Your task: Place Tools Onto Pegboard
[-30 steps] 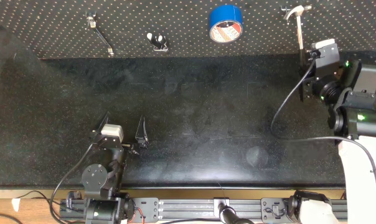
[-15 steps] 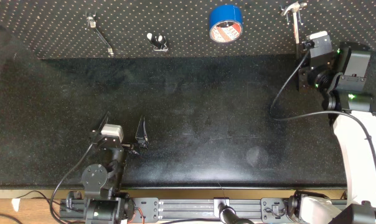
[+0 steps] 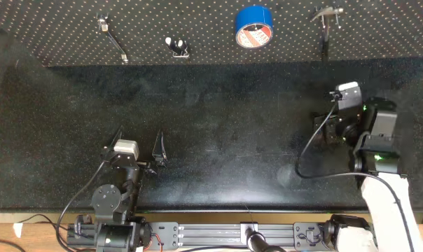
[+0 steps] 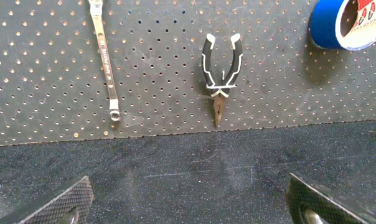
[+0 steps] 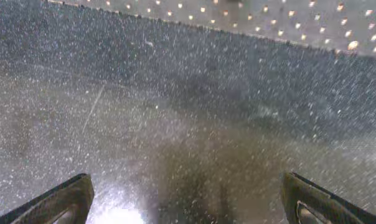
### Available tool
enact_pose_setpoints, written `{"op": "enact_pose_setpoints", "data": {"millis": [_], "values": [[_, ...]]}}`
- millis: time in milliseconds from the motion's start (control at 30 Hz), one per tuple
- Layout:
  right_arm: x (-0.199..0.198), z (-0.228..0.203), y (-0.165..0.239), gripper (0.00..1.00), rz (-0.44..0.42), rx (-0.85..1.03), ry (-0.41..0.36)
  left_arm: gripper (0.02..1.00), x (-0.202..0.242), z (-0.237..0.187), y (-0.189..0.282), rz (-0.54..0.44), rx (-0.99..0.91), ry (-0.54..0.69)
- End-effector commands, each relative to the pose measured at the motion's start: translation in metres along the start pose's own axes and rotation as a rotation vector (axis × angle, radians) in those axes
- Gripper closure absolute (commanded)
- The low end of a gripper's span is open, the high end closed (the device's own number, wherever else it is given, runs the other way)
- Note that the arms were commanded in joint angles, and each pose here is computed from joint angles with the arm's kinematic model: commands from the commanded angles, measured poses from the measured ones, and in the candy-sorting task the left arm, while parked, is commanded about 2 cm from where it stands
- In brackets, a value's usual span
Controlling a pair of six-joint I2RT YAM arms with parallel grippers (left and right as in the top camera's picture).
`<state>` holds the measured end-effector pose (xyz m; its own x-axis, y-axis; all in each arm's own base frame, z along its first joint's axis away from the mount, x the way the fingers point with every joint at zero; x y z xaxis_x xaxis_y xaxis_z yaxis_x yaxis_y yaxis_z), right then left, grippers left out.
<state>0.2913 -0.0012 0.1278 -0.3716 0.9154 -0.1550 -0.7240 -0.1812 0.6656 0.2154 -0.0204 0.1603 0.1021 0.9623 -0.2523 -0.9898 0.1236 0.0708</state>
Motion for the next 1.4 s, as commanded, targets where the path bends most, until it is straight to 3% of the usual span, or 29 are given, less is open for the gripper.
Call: {"op": "enact_pose_setpoints", "data": {"millis": [33, 133, 300, 500, 700, 867, 1233, 1400], "values": [[0.016, -0.018, 0.018, 0.025, -0.141, -0.371, -0.129, 0.025, 0.002, -0.001, 0.000, 0.010, -0.001, -0.012], [0.023, -0.027, 0.028, 0.025, -0.165, -0.474, -0.148, 0.025, 0.002, -0.001, 0.000, 0.010, 0.000, -0.012], [0.031, -0.009, 0.048, 0.025, -0.161, -0.578, -0.098, 0.023, 0.002, -0.001, 0.000, 0.010, 0.000, -0.012], [0.055, -0.030, 0.049, 0.025, -0.084, -0.507, -0.095, 0.023, 0.002, -0.001, 0.000, 0.010, -0.001, -0.012], [0.079, -0.004, 0.071, 0.025, -0.039, -0.665, 0.081, 0.025, 0.002, -0.001, 0.000, 0.010, 0.000, -0.012], [0.087, -0.002, 0.072, 0.025, -0.005, -0.677, 0.100, 0.025, 0.002, -0.001, 0.000, 0.010, 0.000, -0.012], [0.046, -0.012, 0.073, 0.027, -0.232, -0.626, 0.017, 0.025, 0.002, -0.001, 0.000, 0.010, 0.000, -0.012], [0.038, -0.014, 0.075, 0.025, -0.281, -0.616, 0.043, 0.025, 0.002, -0.001, 0.000, 0.010, 0.000, -0.012]]}}
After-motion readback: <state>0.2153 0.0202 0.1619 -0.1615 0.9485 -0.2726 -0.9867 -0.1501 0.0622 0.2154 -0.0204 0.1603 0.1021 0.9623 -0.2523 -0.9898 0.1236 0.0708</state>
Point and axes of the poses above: each gripper's point midway between its finger pads, its own y axis back along the fingers, its own x axis along the line the jaws close on, z = x × y, the point moved 3 cm from there along y, back along the fingers, and after that the axes turned 13 degrees about y, right-handed, at the moved point
